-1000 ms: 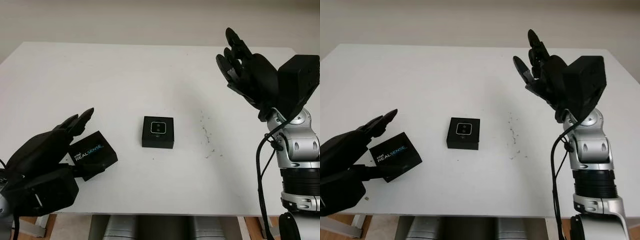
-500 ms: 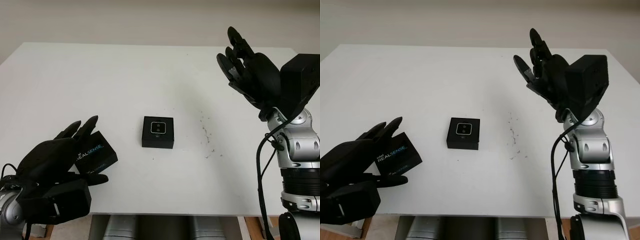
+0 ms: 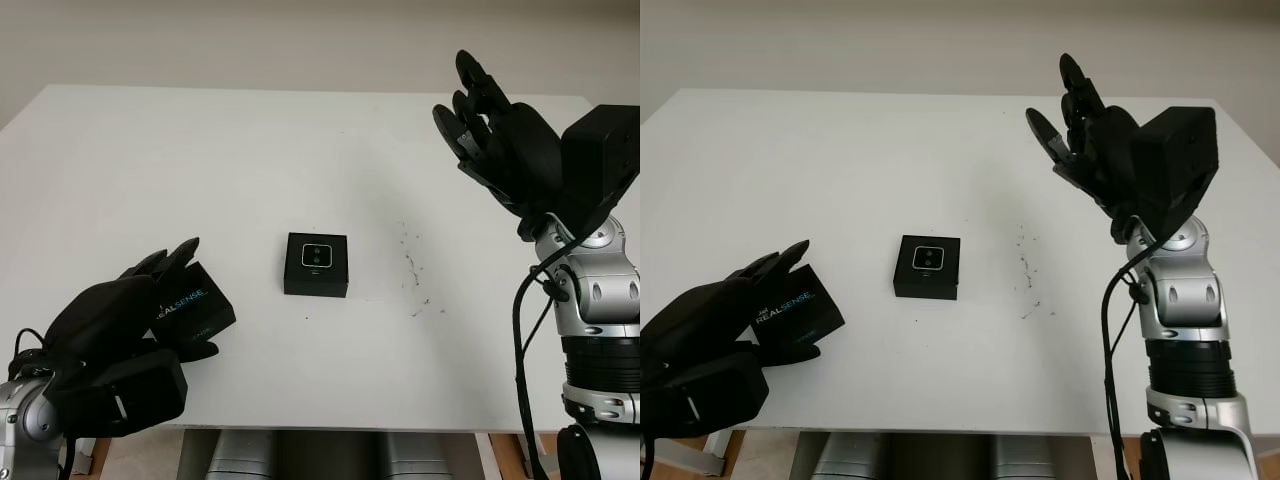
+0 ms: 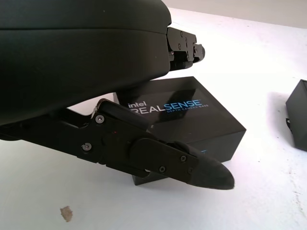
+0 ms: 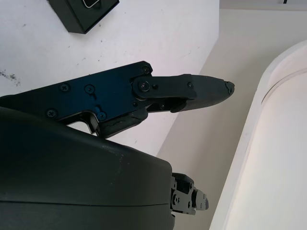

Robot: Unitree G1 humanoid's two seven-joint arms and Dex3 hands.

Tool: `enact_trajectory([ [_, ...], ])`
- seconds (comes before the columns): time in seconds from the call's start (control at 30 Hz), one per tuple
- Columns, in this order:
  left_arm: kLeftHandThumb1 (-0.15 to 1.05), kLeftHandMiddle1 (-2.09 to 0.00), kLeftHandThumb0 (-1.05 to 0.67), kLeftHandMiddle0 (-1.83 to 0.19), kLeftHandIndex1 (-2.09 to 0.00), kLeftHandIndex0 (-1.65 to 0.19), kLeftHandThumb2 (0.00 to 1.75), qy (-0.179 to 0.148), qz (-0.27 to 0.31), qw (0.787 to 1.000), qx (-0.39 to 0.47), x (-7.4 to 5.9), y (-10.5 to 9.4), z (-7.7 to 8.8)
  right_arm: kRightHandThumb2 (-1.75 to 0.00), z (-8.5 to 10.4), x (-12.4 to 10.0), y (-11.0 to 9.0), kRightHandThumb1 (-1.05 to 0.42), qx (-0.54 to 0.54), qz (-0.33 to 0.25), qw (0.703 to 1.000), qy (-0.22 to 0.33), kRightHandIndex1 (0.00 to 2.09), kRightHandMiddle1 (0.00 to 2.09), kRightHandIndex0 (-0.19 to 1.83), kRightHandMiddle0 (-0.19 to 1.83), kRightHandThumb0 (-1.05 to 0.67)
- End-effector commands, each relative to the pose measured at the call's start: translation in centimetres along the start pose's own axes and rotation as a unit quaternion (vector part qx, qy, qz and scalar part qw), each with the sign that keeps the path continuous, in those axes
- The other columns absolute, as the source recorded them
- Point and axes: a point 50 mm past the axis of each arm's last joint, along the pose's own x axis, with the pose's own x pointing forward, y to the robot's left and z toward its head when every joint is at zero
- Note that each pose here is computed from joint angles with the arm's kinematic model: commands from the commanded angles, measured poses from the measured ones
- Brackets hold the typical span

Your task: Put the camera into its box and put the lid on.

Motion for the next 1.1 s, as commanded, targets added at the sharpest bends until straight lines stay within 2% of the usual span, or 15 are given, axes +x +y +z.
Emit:
enact_trajectory([
  [0.0, 1.02, -0.16, -0.66, -0.24, -0.16, -0.12, 0.05, -0.011, 0.013, 1.0, -0.011, 0.1, 0.3, 0.0, -0.34, 0.4, -0.1, 0.1, -1.05, -0.002, 0.003, 1.0, -0.007, 0.05, 0.07, -0.15, -0.06, -0.72],
  [0.03, 1.01, -0.18, -0.63, -0.27, -0.17, -0.14, 0.05, -0.016, 0.013, 1.0, -0.017, 0.2, 0.2, -0.1, -0.35, 0.4, -0.1, 0.1, -1.05, -0.004, 0.003, 1.0, -0.006, 0.05, 0.07, -0.15, -0.07, -0.72],
  [0.17, 1.01, -0.71, -0.54, -0.13, -0.38, -0.15, 0.06, -0.018, 0.008, 0.999, -0.046, 0.2, 0.0, -0.3, -0.36, 0.4, -0.1, 0.1, -1.05, -0.003, 0.002, 1.0, -0.004, 0.05, 0.06, -0.15, -0.08, -0.72],
  [0.27, 1.02, -0.83, -0.48, -0.14, -0.47, -0.16, 0.05, -0.013, 0.002, 0.998, -0.066, 0.2, -0.1, -0.2, -0.36, 0.3, -0.1, 0.0, -1.05, -0.003, 0.001, 1.0, -0.003, 0.05, 0.06, -0.15, -0.07, -0.72],
  [0.33, 1.0, -0.97, -0.42, -0.14, -0.62, -0.15, 0.05, -0.014, -0.001, 0.998, -0.069, 0.2, -0.2, -0.1, -0.35, 0.3, -0.1, 0.0, -1.05, -0.005, 0.0, 1.0, -0.002, 0.06, 0.07, -0.14, -0.06, -0.73],
  [0.43, 0.97, -1.03, -0.36, -0.15, -0.75, -0.14, 0.05, -0.014, -0.005, 0.998, -0.055, 0.2, -0.3, 0.0, -0.36, 0.3, -0.1, 0.1, -1.05, -0.008, 0.001, 1.0, -0.002, 0.05, 0.06, -0.15, -0.06, -0.73],
  [0.6, 0.91, -1.08, -0.35, -0.13, -0.84, -0.1, 0.04, -0.01, -0.012, 1.0, -0.005, 0.3, -0.4, 0.0, -0.38, 0.3, -0.1, 0.1, -1.05, -0.011, 0.002, 1.0, -0.002, 0.05, 0.06, -0.15, -0.07, -0.74],
  [0.77, 0.89, -1.15, -0.23, -0.21, -0.95, -0.17, 0.05, -0.022, -0.002, 0.999, 0.041, 0.4, -0.9, 0.0, -0.39, 0.3, -0.1, 0.2, -1.05, -0.012, 0.003, 1.0, -0.001, 0.06, 0.06, -0.14, -0.07, -0.74],
  [0.83, 0.91, -1.28, -0.17, -0.21, -1.11, -0.16, 0.05, -0.03, 0.002, 0.998, 0.057, 0.5, -1.0, 0.1, -0.39, 0.3, -0.2, 0.2, -1.05, -0.011, 0.003, 1.0, 0.0, 0.06, 0.06, -0.14, -0.07, -0.74],
  [0.9, 0.96, -1.55, -0.12, -0.17, -1.4, -0.15, 0.06, -0.04, 0.006, 0.997, 0.067, 0.5, -1.1, 0.2, -0.39, 0.2, -0.2, 0.1, -1.05, -0.011, 0.004, 1.0, 0.002, 0.06, 0.05, -0.14, -0.08, -0.74],
  [0.97, 0.99, -1.68, -0.08, -0.17, -1.58, -0.18, 0.06, -0.046, 0.017, 0.997, 0.065, 0.6, -1.2, 0.3, -0.39, 0.2, -0.2, 0.2, -1.05, -0.008, 0.005, 1.0, 0.004, 0.06, 0.05, -0.14, -0.08, -0.74],
  [1.07, 1.0, -1.74, -0.06, -0.16, -1.67, -0.18, 0.06, -0.057, 0.035, 0.997, 0.049, 0.6, -1.0, 0.4, -0.38, 0.2, -0.2, 0.2, -1.05, -0.01, 0.005, 1.0, 0.006, 0.06, 0.05, -0.14, -0.08, -0.75],
])
